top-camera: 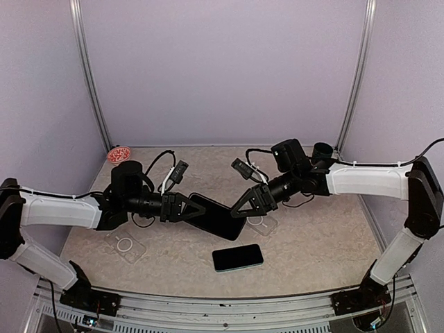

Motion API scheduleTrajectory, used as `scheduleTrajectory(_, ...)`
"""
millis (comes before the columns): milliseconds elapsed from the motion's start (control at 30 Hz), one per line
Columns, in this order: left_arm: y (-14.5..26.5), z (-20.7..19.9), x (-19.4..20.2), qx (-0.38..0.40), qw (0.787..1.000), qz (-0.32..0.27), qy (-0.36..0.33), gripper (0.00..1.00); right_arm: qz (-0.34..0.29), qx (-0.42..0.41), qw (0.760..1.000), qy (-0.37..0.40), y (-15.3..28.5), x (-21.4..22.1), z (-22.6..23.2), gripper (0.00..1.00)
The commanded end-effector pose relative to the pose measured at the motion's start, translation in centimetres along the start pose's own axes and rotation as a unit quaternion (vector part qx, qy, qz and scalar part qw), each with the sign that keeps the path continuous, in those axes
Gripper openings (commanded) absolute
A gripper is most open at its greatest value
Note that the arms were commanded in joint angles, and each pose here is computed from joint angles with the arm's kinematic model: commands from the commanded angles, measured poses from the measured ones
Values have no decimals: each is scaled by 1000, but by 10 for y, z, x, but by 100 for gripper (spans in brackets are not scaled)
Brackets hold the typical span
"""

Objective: Put the phone into the phone case
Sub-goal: Press the bottom right corner of the phone case.

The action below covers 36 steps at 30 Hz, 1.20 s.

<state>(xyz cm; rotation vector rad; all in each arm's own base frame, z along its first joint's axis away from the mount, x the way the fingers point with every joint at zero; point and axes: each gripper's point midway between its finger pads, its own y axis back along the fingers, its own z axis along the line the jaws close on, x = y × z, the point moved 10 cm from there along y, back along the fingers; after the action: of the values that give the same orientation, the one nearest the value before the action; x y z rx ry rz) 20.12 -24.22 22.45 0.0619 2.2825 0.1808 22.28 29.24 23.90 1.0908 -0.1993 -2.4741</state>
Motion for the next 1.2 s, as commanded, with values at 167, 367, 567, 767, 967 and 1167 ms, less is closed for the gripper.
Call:
scheduleTrajectory(167, 13, -19, -33, 36, 994, -97, -21, 0, -98, 29, 994, 27, 37, -35, 37, 59)
scheduleTrajectory(367, 23, -33, -42, 53, 989, -138, -29, 0, -168, 51, 984, 34, 56, -23, 37, 60)
scheduleTrajectory(567, 25, -36, -40, 77, 985, -156, -19, 0, -194, 62, 979, 13, 57, -16, 30, 60)
scheduleTrajectory(767, 23, -35, -38, 87, 983, -160, -13, 0, -203, 34, 978, -5, 54, -16, 26, 55)
scheduleTrajectory(967, 22, -32, -36, 78, 984, -158, -8, 0, -201, 6, 980, -11, 51, -17, 24, 44)
scheduleTrajectory(1167, 21, -27, -34, 61, 984, -165, 1, 0, -196, -2, 981, -5, 49, -19, 26, 40)
